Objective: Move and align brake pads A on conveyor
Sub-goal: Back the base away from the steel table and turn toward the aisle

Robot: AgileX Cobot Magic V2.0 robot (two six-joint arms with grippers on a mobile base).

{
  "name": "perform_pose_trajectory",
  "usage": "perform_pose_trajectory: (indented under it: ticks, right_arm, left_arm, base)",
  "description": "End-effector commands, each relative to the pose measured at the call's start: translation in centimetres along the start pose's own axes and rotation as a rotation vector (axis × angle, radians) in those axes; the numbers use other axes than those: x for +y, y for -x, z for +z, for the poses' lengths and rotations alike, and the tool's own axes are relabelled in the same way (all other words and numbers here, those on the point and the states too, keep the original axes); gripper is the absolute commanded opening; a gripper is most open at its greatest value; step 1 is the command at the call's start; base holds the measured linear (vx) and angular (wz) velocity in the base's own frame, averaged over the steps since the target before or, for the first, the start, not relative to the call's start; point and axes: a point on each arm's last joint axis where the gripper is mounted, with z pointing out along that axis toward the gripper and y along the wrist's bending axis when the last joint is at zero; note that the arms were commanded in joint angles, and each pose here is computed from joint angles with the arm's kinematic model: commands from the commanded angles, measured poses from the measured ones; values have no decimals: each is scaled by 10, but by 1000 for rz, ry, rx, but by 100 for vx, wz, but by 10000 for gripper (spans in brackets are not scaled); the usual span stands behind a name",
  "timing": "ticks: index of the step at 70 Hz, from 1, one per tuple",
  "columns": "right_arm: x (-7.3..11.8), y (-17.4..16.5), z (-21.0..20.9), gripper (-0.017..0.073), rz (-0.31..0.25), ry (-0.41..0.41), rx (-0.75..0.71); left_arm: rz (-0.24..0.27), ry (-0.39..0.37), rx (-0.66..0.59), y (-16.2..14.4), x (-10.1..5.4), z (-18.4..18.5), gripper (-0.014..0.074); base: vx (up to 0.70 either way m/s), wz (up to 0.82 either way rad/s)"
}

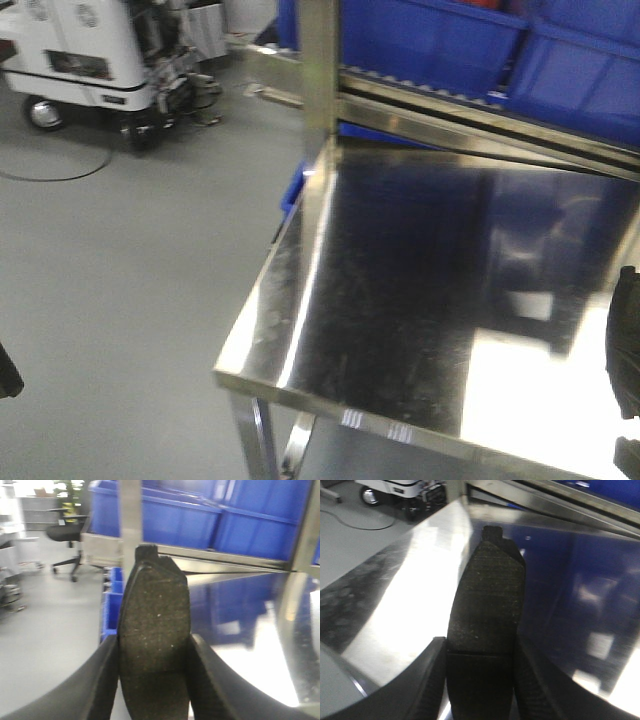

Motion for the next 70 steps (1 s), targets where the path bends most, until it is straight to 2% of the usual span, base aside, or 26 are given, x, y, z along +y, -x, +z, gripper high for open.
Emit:
perform_pose_trajectory:
  ticks: [1, 70]
  right_arm:
    - [-1, 17, -4, 35, -10, -4, -118]
    - [-1, 17, -4, 35, -10, -5, -116]
  left_arm:
    - [-8, -5, -124, 18, -1, -2, 3]
    - [-8, -5, -124, 18, -1, -2, 3]
  base:
    - [-15, 57]
    - [-9, 68]
